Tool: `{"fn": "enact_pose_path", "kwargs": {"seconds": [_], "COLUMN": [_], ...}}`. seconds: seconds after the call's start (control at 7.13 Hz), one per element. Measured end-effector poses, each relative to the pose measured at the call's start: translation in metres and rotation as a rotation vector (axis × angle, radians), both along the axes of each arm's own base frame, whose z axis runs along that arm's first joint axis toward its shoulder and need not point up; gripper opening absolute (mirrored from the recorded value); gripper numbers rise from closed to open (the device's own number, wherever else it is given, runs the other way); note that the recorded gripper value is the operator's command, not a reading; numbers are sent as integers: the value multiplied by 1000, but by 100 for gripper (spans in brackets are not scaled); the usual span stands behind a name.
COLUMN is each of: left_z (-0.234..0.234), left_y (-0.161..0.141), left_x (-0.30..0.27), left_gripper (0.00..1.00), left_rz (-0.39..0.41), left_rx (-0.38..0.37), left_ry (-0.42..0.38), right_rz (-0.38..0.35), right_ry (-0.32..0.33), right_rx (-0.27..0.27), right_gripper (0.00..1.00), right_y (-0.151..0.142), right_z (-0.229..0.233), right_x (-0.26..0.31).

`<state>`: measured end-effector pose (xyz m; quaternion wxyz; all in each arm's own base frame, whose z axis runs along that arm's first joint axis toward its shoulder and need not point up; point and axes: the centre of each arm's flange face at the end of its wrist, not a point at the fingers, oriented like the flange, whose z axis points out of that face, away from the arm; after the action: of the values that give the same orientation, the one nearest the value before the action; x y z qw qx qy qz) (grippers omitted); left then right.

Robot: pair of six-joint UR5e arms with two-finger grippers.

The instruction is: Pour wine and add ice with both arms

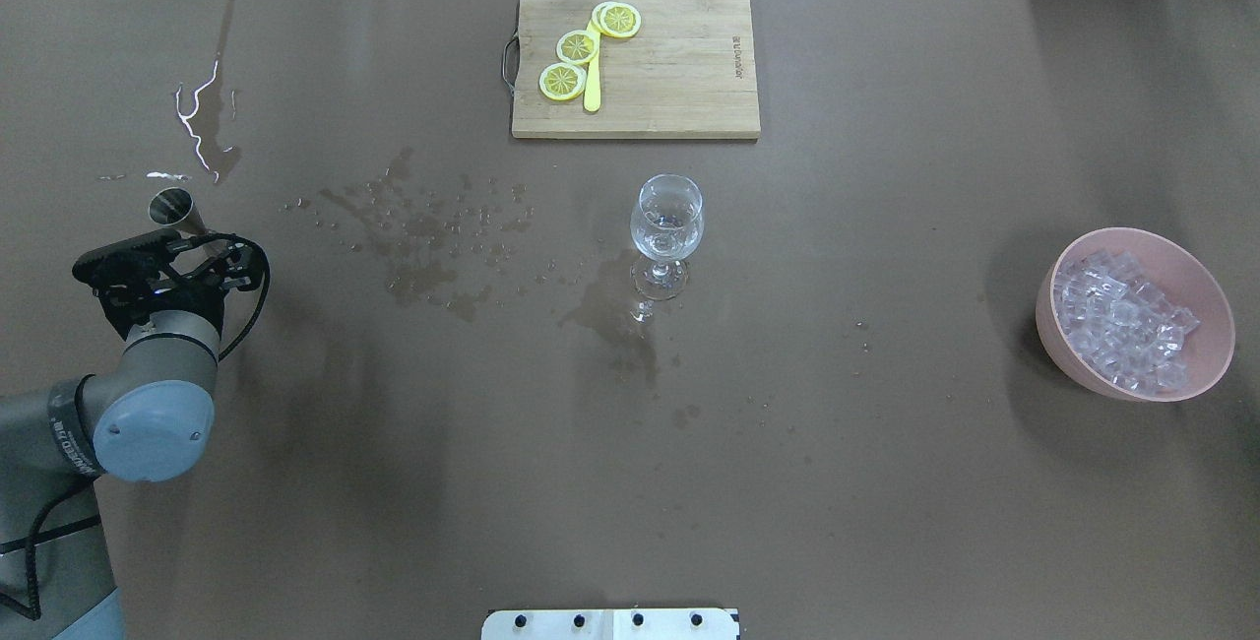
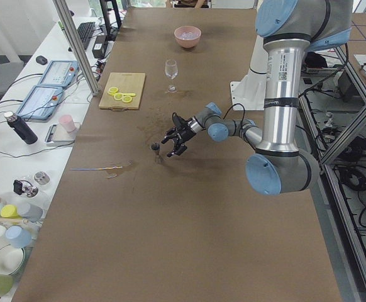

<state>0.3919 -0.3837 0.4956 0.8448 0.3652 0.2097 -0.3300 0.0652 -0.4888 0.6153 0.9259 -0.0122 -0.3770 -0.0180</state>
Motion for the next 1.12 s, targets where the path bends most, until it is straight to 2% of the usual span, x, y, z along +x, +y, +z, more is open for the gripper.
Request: {"fn": "enact_pose_path", "kwargs": {"seconds": [0.7,1.12], "left_z": [22,25], "left_y": [-11,-29], "left_x": [13,9], "left_gripper": [94,93], "left_rz": [-29,-62], "left_rx": [4,2], "left_ry": [-42,-52], "right_rz": [-8,-13], "right_ry": [-1,-1], "right_rx": [3,2], "right_gripper": [100,100], "right_y": [-1,-1], "right_z": [-2,-1], "right_x": [-5,-8]}}
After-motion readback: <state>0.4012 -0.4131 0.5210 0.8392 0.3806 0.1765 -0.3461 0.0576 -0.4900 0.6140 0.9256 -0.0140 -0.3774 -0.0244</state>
